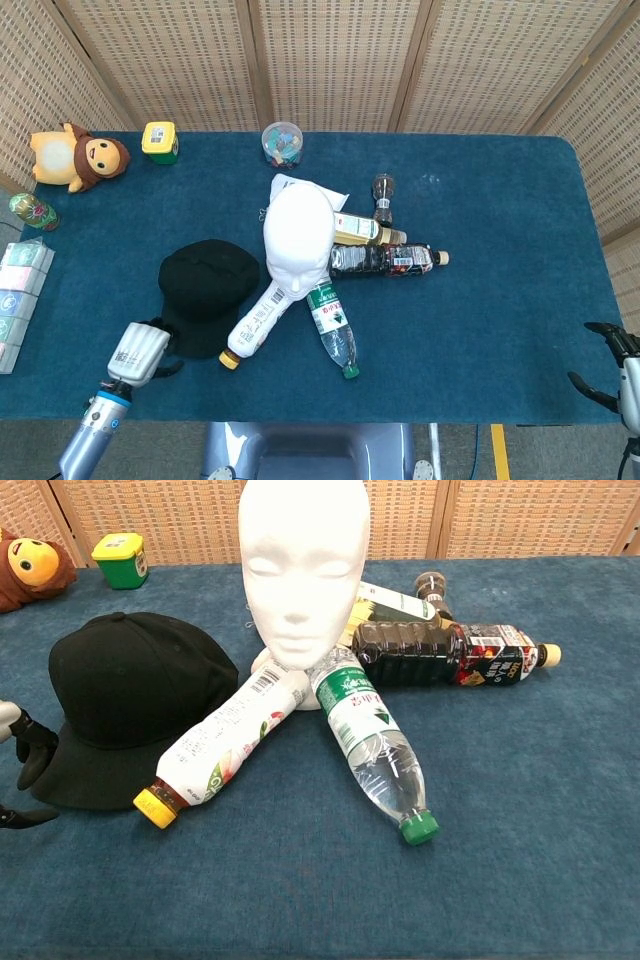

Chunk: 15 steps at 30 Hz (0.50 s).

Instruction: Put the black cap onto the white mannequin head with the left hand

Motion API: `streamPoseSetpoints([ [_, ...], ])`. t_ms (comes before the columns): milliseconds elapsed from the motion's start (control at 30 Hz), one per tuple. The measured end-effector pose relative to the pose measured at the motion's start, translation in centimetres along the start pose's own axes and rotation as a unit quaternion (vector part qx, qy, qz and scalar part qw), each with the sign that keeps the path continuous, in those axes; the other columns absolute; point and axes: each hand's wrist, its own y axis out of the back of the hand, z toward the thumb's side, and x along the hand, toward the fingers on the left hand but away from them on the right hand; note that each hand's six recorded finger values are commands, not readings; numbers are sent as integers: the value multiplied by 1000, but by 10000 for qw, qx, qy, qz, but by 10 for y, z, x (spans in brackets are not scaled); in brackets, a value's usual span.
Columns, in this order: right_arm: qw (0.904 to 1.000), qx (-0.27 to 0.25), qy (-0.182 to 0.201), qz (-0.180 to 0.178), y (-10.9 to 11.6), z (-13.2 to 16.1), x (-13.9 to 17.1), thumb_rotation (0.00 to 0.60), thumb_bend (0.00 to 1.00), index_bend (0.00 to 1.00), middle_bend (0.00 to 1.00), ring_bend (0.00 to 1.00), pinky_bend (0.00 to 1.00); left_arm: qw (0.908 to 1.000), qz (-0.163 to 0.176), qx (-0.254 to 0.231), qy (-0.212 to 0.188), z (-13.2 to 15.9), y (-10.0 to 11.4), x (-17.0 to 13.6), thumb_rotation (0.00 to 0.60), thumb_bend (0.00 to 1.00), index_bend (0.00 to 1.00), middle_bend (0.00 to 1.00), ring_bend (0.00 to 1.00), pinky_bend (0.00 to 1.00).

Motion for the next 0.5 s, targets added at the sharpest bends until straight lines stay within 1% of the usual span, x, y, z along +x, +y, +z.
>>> streamPoseSetpoints([
  [100,10000,0,6,-9,0,0,0,600,114,291,356,407,405,10000,29,-1,31,2,-2,3,600,146,702,618,457,661],
  [233,10000,1,-22,-19,1,-1,0,600,114,291,356,407,405,9999,-15,-103,95,3,-6,6,600,146,702,618,457,661],
  [500,10000,3,-51,-40,1,-4,2,600,114,291,356,407,405,9999,15,58,137,2,-10,9,600,147,701,618,457,661],
])
